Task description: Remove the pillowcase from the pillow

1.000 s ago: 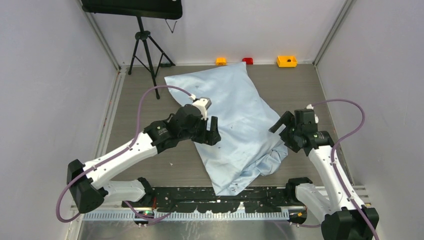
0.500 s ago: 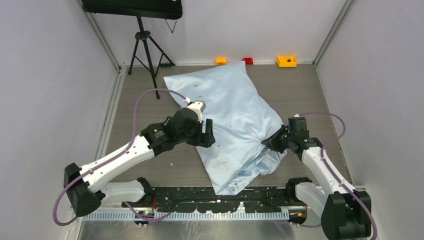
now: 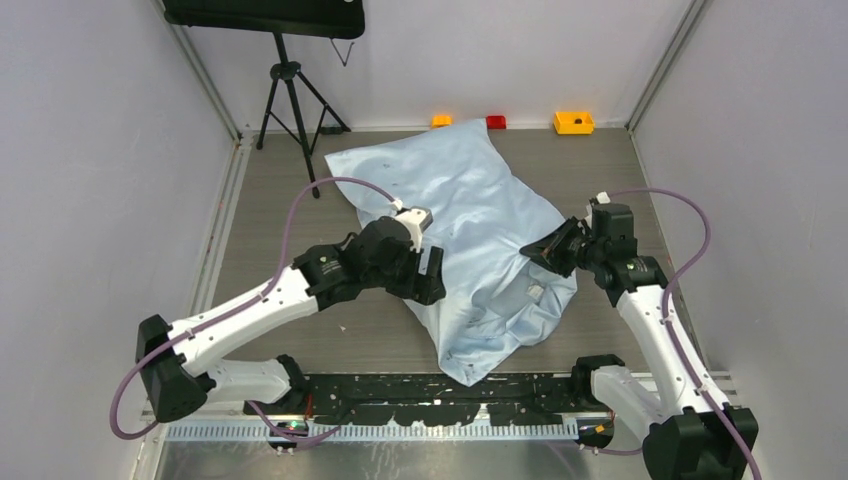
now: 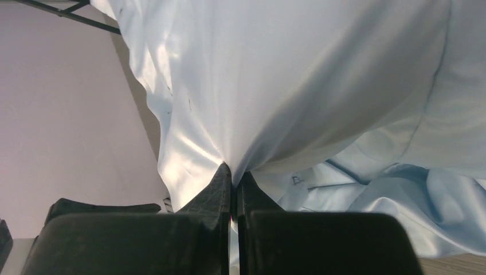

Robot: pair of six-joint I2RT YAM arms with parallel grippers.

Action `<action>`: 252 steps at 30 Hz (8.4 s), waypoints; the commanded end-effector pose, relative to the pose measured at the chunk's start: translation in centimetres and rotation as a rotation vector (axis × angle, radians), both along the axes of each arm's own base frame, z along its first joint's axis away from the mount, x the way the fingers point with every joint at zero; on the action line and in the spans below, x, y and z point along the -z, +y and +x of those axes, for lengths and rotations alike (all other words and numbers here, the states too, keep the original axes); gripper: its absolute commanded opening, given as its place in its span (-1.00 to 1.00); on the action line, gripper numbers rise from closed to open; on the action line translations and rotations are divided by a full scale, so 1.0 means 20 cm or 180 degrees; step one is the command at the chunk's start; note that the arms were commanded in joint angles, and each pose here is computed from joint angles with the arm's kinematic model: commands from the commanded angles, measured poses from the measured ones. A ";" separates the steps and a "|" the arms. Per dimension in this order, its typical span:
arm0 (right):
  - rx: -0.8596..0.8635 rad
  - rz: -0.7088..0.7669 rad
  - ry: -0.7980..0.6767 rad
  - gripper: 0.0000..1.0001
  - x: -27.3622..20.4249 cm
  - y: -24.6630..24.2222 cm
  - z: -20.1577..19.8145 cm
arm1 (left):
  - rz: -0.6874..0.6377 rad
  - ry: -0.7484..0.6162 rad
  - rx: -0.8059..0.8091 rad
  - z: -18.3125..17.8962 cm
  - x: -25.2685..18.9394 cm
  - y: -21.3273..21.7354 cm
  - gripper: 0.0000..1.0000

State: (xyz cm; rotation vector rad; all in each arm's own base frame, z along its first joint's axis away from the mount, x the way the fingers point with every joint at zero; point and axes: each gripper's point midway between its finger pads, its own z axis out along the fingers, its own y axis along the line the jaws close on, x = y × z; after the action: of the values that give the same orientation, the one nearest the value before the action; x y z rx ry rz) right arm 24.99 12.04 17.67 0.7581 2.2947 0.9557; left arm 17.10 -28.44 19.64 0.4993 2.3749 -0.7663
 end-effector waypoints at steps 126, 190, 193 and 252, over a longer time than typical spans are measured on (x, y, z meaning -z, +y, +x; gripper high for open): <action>-0.0838 -0.1841 -0.1494 -1.00 -0.55 0.57 0.19 | 0.0021 -0.1296 0.0736 -0.21 -0.52 -0.03 0.29; -0.0798 -0.1285 -0.1534 -0.99 -0.73 0.53 0.07 | 0.2166 -0.1475 0.0398 0.29 0.28 0.08 0.25; -0.0804 -0.1318 -0.1483 -0.99 -0.69 0.51 0.06 | 0.2165 -0.1347 0.0282 0.33 0.33 0.11 -0.06; -0.0496 -0.1862 -0.0009 -0.79 0.27 0.13 0.66 | -0.0256 -0.0768 0.1234 -0.27 -0.30 -0.02 -1.00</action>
State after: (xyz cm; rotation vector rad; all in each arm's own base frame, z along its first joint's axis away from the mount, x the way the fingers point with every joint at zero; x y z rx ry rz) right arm 35.14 15.44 10.78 0.2835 2.5578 0.3043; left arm 13.10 -27.29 22.90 0.9730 2.1306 -0.7256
